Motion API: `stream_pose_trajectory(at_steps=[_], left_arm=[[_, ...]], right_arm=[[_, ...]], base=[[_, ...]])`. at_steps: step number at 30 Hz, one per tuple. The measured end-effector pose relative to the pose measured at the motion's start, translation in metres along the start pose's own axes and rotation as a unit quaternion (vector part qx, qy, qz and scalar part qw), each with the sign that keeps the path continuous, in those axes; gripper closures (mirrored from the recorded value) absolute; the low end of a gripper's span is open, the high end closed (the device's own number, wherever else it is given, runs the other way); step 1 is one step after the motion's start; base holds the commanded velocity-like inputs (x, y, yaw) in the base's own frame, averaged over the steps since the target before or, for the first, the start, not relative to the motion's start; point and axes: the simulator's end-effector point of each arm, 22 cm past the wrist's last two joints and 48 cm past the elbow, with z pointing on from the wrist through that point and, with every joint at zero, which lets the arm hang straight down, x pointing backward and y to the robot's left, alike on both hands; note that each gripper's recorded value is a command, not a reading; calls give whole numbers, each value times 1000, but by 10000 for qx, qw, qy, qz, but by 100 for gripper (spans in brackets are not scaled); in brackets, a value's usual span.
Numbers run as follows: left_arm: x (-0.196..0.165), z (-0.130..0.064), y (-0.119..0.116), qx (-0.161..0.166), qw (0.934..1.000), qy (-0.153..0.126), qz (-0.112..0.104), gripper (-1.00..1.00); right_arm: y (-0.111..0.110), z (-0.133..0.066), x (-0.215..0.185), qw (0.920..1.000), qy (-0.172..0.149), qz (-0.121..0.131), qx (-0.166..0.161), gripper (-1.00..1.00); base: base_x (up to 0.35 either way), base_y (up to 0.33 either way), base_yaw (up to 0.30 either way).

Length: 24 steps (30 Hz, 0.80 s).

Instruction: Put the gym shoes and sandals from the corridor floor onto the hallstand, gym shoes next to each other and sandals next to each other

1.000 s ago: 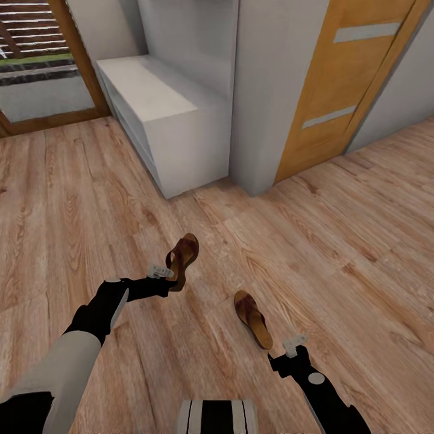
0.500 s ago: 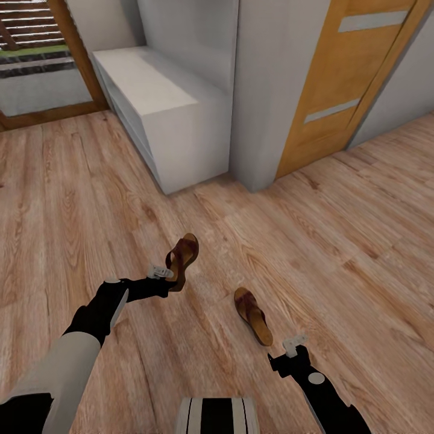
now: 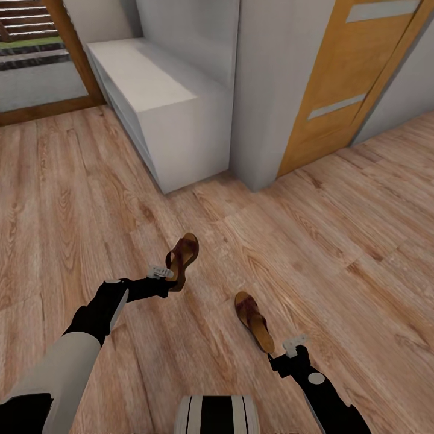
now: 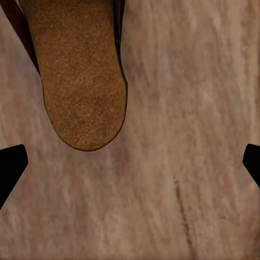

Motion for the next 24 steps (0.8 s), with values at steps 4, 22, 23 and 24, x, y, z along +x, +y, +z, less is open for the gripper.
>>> stream_pose_trajectory(at_steps=[4,22,23,24], left_arm=[[3,2,1,2,10000,27,-17,100],[19,11,5,18,9999,138,-95,100],[19,11,5,20,9998,142,-98,100],[20,12,5,20,9998,150,-100,100]], right_arm=[[1,1,3,10000,29,3,-10,-100],[5,6,17,9999,160,15,-59,-100],[5,6,17,9998,165,16,-60,-100],[5,7,18,9998,170,16,-62,-100]], base=[[36,41,0],[53,60,22],[25,17,102],[20,14,105]])
